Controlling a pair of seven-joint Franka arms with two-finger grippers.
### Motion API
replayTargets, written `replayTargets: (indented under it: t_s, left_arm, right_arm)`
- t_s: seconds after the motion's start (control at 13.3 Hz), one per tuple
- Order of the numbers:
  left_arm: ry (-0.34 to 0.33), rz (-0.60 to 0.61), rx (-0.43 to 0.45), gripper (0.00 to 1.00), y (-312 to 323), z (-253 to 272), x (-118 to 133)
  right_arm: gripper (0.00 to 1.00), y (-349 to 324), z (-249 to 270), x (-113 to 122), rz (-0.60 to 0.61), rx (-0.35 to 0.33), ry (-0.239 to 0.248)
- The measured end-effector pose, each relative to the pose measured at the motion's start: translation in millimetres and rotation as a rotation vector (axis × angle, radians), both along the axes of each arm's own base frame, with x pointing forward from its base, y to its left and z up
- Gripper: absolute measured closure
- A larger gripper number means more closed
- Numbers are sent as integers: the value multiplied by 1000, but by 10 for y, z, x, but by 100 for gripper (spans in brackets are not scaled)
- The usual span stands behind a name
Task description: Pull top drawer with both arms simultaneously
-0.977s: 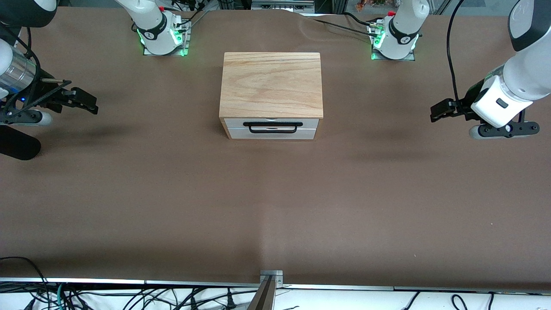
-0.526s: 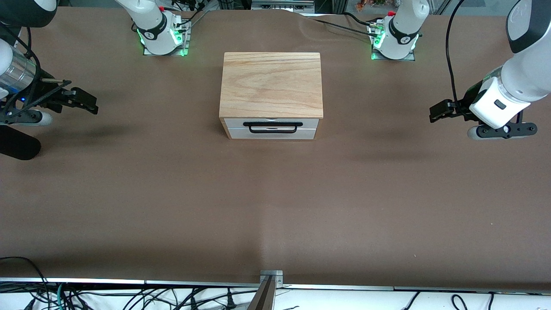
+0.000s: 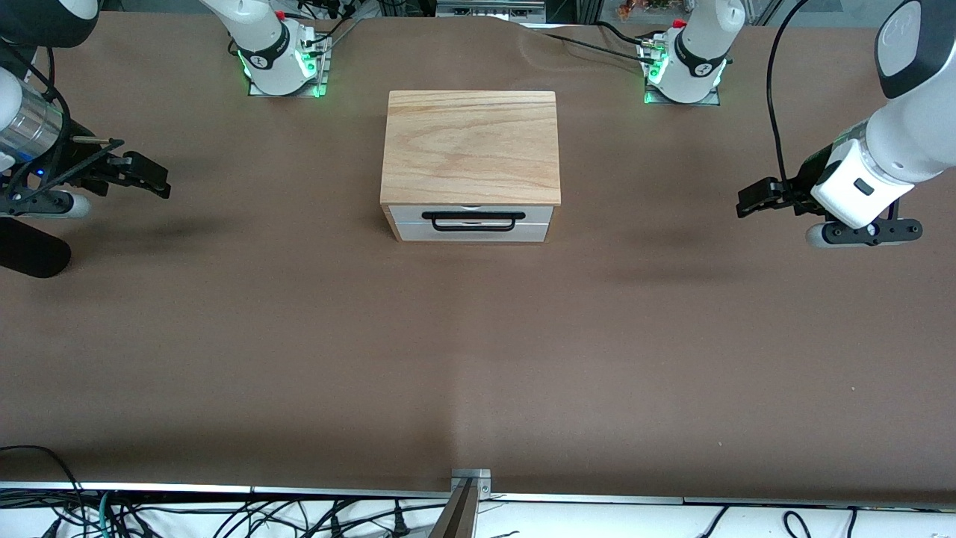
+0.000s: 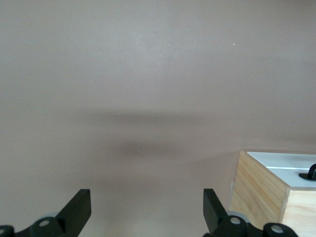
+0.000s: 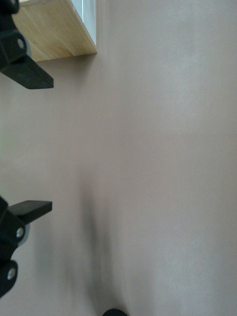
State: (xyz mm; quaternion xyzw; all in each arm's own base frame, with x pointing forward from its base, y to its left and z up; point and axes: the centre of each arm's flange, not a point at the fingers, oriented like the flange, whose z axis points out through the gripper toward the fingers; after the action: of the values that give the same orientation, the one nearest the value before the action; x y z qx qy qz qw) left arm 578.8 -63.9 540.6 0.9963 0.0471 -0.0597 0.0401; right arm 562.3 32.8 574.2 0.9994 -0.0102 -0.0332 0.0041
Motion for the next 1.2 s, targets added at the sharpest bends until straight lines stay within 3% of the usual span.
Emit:
replayTargets:
  t_s: [0.38, 0.68, 0.98, 1.2]
  left_arm:
    - [-18, 16, -33, 0, -23, -200, 112]
    - [-92, 58, -318, 0, -186, -884, 229]
    - [-87, 46, -566, 0, -316, -1687, 194]
    - [-132, -18, -744, 0, -398, -2064, 141]
  right_arm:
    - [0, 84, 0, -6, 15, 1, 0]
    - [0, 87, -4, -7, 19, 1, 2]
    - [0, 159, -51, -24, 28, 16, 26]
    - [0, 401, -259, -28, 21, 175, 88]
